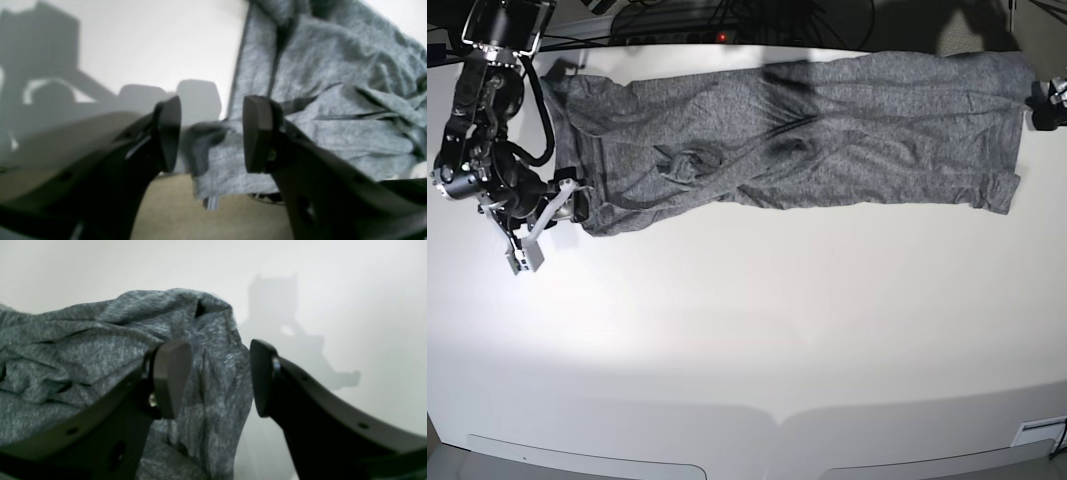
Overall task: Fold the T-shirt properly
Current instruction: 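Grasp the shirt end with the left gripper and pull it straight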
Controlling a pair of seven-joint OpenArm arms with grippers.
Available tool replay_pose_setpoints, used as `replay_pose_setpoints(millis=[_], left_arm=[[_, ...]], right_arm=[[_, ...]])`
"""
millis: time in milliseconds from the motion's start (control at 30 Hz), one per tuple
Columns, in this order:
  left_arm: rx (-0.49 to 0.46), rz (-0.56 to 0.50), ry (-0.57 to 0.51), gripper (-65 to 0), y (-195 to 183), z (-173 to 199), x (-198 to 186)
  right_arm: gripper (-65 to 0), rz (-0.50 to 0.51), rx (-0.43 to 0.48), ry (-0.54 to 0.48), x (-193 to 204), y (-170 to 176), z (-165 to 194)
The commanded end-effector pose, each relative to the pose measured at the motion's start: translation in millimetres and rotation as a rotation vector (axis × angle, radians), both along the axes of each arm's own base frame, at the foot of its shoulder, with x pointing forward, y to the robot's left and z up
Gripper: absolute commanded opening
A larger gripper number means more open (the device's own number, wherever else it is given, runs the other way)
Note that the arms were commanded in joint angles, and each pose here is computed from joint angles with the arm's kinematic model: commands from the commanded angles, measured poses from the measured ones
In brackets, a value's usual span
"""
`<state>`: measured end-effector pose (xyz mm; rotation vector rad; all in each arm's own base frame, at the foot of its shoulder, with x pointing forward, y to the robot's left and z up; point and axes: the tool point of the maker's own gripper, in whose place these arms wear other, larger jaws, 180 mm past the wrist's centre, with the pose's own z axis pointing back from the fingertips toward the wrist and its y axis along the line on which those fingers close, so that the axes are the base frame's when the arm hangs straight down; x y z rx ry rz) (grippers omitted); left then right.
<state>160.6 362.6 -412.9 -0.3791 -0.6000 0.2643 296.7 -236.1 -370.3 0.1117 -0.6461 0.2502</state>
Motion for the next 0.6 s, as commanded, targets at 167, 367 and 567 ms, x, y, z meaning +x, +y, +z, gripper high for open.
replay_pose_setpoints(millis=[167, 367, 567], left_arm=[[0.045, -0.009, 0.018, -36.0, 16, 4, -3], [-0.046, 0.0, 0.059, -36.0, -7, -11, -15], [-0.137, 0.043, 0.006, -36.0, -25, -11, -10]], right_arm=[[-32.9, 0.003, -0.007, -0.05, 10, -4, 14], [-32.9, 0.003, -0.007, -0.05, 10, -4, 14], [-32.9, 0.003, -0.002, -0.05, 10, -2, 13]])
